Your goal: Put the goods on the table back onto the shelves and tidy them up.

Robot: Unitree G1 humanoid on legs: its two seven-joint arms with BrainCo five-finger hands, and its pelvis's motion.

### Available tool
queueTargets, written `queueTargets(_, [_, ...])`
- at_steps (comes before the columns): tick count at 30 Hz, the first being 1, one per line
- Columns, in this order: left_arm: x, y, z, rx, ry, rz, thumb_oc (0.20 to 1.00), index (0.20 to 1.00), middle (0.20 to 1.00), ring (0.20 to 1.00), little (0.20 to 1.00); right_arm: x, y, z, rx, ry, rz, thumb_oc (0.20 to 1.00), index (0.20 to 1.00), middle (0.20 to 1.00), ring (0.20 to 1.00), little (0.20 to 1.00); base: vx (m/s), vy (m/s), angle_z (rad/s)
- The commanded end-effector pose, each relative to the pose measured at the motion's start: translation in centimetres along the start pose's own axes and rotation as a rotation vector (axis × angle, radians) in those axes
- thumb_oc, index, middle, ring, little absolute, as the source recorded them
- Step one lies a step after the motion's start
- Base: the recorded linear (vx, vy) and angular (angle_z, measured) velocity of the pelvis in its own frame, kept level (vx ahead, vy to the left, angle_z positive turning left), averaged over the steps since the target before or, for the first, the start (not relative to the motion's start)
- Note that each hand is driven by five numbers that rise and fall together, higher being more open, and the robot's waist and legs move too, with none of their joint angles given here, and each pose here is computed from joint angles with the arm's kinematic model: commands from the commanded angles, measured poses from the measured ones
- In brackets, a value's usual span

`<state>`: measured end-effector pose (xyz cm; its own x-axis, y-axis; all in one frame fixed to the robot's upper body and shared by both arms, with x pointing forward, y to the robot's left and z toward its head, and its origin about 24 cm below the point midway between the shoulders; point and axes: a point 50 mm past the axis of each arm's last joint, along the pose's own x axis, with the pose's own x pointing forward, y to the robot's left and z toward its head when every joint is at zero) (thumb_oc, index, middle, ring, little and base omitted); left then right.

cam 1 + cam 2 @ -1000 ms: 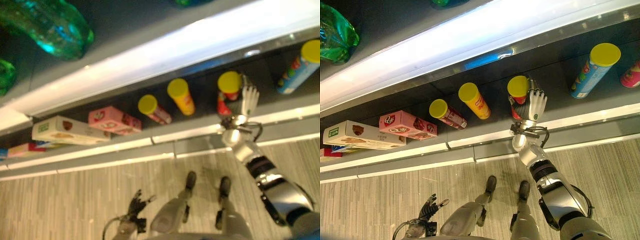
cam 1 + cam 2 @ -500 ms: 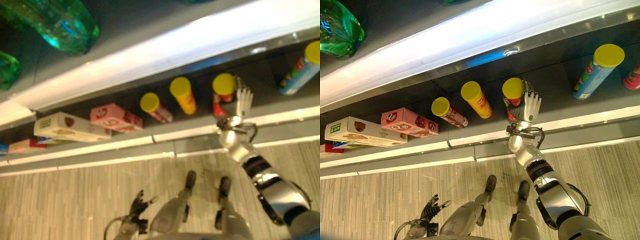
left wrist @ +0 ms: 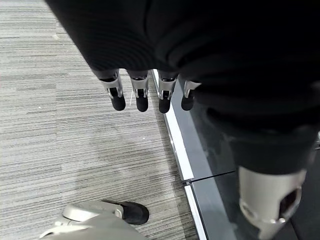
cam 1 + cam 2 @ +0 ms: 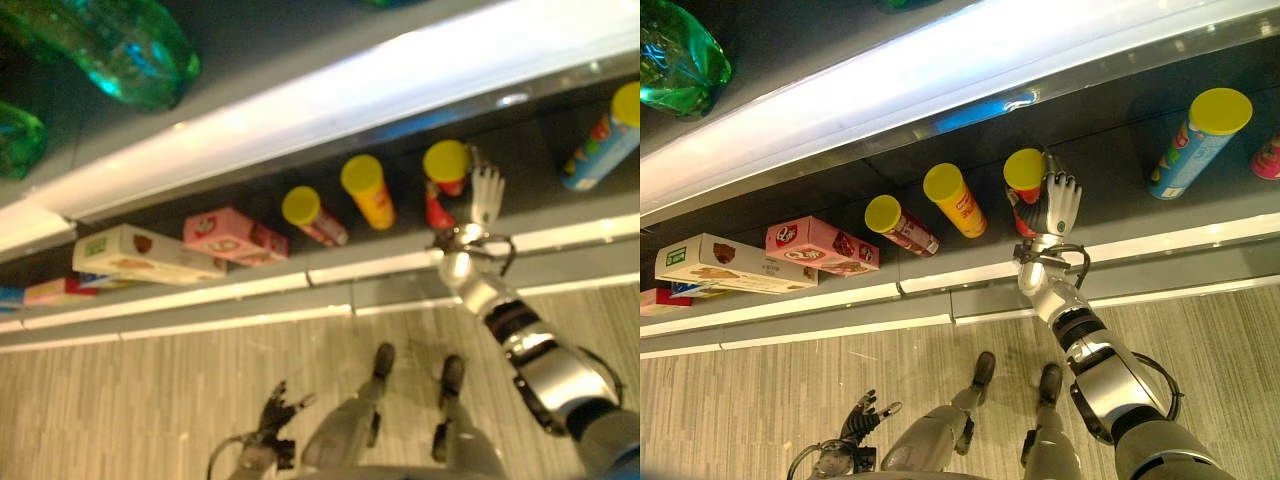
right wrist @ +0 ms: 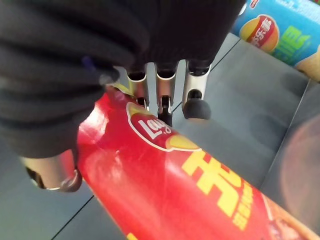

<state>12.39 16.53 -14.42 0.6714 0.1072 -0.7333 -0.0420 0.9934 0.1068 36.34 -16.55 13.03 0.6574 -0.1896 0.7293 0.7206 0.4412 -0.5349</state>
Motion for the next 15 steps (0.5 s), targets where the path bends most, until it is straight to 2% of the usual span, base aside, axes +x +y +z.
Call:
queueTargets(1, [0.89, 0.19, 1.57, 0.055, -0.044, 0.002, 1.000, 1.000, 1.000, 1.000, 1.000, 2.03, -0.91, 0.31, 0.023, 0.010, -0.089, 0.200, 0.200, 0.200, 0.200, 0.200, 0.01, -0.015, 0.04])
queueTargets(13, [0.91, 0.46, 1.36, 0.070, -0.031, 0.004, 1.000, 1.000, 1.000, 1.000, 1.000, 1.92, -1.42, -0.43, 0.002, 0.019, -0.110, 0.200, 0.200, 0.200, 0.200, 0.200, 0.00, -0.003, 0.00])
queueTargets(14, [0.92, 0.46, 1.35, 0.069, -0.030, 0.004, 1.000, 1.000, 1.000, 1.000, 1.000, 1.87, -1.36, -0.42, 0.004, 0.021, -0.105, 0.369, 0.369, 0.369, 0.369, 0.369, 0.00, 0.000, 0.00])
queueTargets(15, [0.92, 0.51, 1.32, 0.068, -0.028, 0.007, 1.000, 1.000, 1.000, 1.000, 1.000, 1.77, -1.18, -0.25, 0.019, 0.024, -0.094, 1.000, 1.000, 1.000, 1.000, 1.000, 0.00, 0.000, 0.00])
